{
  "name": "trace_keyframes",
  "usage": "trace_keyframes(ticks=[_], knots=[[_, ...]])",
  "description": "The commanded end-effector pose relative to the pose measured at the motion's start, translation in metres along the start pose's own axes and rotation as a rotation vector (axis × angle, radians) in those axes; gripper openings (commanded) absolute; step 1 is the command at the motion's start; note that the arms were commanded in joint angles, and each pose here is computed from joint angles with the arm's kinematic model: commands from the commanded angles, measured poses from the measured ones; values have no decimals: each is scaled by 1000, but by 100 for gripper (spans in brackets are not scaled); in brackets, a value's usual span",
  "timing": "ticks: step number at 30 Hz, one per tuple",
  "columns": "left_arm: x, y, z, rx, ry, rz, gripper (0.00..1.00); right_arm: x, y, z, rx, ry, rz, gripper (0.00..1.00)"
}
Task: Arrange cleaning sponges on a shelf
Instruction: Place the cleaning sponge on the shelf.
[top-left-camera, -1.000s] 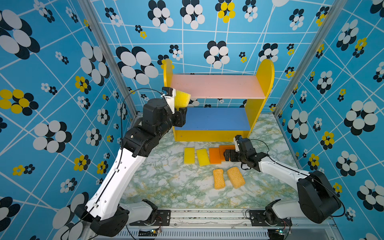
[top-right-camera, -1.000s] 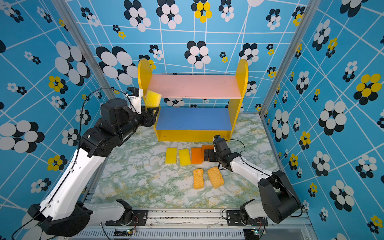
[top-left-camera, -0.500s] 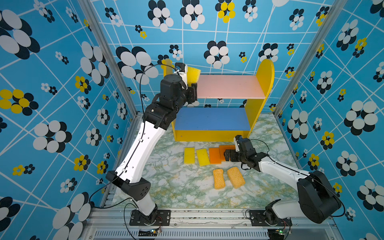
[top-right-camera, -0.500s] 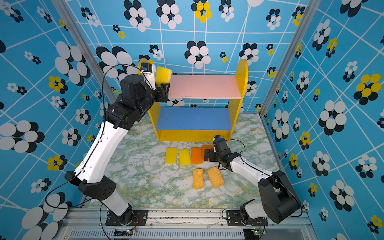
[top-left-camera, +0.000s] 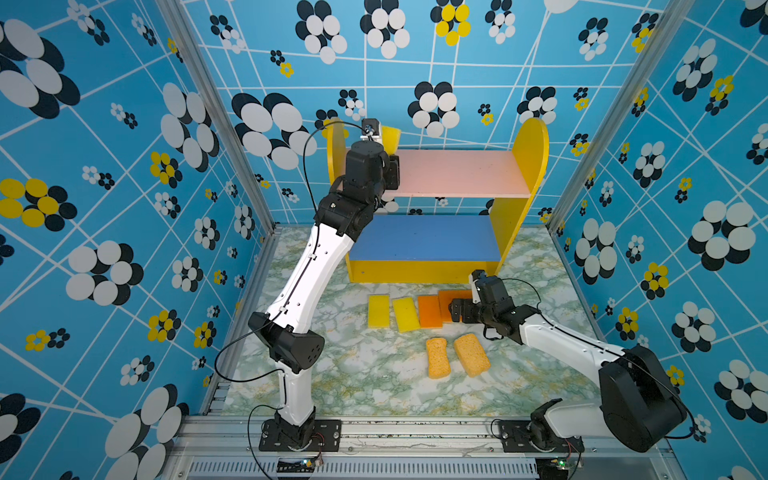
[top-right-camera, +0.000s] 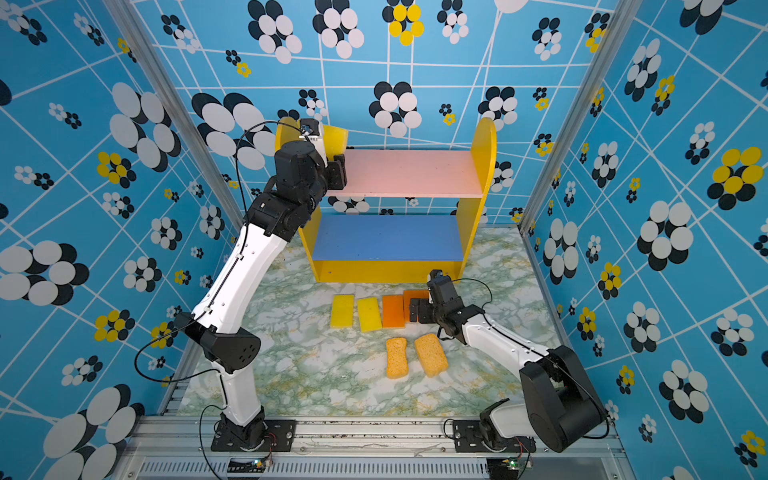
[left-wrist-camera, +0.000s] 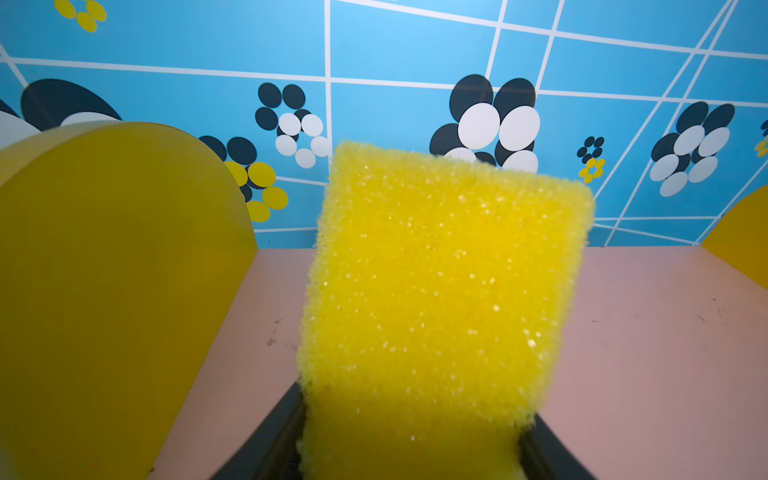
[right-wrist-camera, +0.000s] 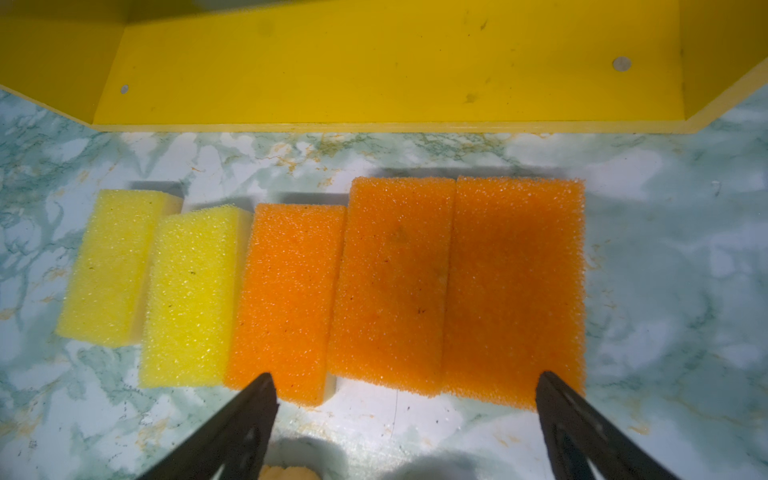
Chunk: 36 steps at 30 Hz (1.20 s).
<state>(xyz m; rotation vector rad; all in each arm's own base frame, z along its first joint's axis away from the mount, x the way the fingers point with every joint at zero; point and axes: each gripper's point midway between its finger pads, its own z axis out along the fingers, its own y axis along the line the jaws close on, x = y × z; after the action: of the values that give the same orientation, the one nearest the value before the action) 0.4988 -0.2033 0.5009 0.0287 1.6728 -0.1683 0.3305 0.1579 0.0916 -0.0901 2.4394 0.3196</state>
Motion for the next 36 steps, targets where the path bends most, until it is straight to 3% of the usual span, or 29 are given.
trace_keyframes(ticks=[1,21,28,36], knots=[[-17,14,3,-60,-60,-8,62,7,-3,2,22,19,-34,99],[35,21,31,-105,76,25,66,6,-3,1,20,13,-30,99],[40,24,31,-122,95,33,78,4,-1,2,16,12,-28,99],[43,25,32,-128,104,34,82,4,-2,0,16,9,-25,99]])
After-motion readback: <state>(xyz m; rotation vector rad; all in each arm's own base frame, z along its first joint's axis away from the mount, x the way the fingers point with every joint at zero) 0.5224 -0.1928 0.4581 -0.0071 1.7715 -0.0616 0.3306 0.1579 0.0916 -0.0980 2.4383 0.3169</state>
